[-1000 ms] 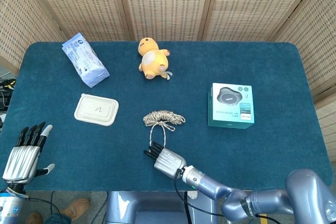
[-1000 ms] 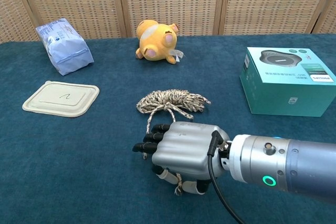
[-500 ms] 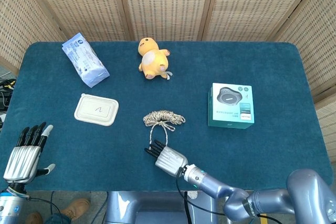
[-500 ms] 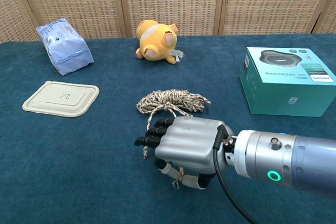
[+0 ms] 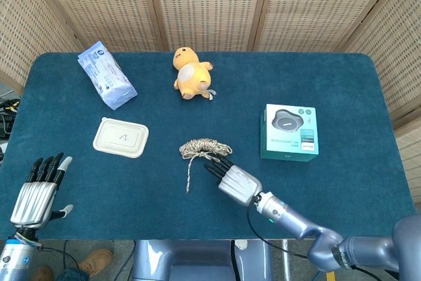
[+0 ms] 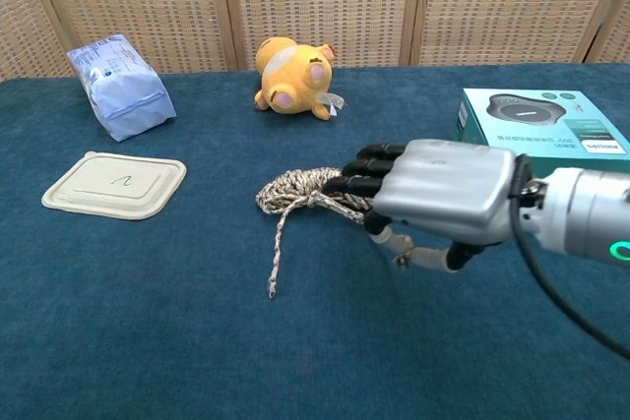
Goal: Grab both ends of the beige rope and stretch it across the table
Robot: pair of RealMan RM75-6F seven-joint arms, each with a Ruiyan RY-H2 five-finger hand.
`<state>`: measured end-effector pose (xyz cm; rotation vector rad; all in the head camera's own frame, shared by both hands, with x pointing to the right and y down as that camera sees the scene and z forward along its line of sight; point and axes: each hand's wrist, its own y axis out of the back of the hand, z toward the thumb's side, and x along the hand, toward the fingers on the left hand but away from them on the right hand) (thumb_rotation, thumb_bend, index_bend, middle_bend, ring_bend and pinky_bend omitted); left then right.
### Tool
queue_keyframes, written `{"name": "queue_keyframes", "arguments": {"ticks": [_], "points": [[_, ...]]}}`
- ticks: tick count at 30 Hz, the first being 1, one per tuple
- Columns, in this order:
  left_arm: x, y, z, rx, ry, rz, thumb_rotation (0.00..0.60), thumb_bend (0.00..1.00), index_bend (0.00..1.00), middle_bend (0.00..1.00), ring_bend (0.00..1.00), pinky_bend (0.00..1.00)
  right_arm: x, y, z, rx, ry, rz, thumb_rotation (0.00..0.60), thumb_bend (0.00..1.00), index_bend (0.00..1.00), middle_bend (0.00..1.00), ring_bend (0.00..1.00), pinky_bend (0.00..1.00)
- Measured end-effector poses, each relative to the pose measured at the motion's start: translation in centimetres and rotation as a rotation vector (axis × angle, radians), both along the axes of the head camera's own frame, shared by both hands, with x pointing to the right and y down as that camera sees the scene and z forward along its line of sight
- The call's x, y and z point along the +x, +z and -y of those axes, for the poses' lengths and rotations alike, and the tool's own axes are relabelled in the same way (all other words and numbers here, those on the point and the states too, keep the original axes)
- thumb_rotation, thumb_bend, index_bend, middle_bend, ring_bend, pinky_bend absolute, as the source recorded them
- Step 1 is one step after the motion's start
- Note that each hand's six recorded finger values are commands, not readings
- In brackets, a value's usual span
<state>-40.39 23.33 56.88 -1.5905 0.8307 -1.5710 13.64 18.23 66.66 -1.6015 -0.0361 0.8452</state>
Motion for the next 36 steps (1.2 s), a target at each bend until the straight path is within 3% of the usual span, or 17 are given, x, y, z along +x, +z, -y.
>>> {"name": "queue_keyframes", "arguments": {"ticks": [8,13,18,21,27,36], "points": [[2.7,0.4,0.8,0.052,0.137,-0.007,0.600,0.00,0.00,0.00,0.00,0.00,5.3,-0.6,1.7,0.061,0.057,-0.021,0.600,0.46,0.63,0.02,0.00,0.00],[6.1,1.2,2.3,0.118,0.305,-0.009,0.600,0.00,0.01,0.00,0.00,0.00,6.8,-0.6,2.0,0.061,0.078,-0.023,0.600,0.45,0.63,0.02,0.00,0.00],[9.2,2.4,3.6,0.175,0.472,-0.005,0.600,0.00,0.21,0.00,0.00,0.00,7.0,-0.5,1.8,0.052,0.081,-0.018,0.600,0.45,0.63,0.01,0.00,0.00],[11.3,3.6,4.3,0.195,0.578,-0.015,0.600,0.01,0.28,0.00,0.00,0.00,6.7,-0.3,1.7,0.036,0.083,-0.008,0.600,0.45,0.63,0.01,0.00,0.00],[15.8,6.5,5.8,0.221,0.780,-0.050,0.600,0.07,0.33,0.00,0.00,0.00,6.3,0.2,2.1,0.022,0.092,0.001,0.600,0.45,0.63,0.01,0.00,0.00],[21.6,9.7,6.2,0.223,0.931,-0.074,0.600,0.13,0.40,0.00,0.00,0.00,6.6,0.5,2.7,-0.001,0.121,0.008,0.600,0.45,0.63,0.01,0.00,0.00]]}}
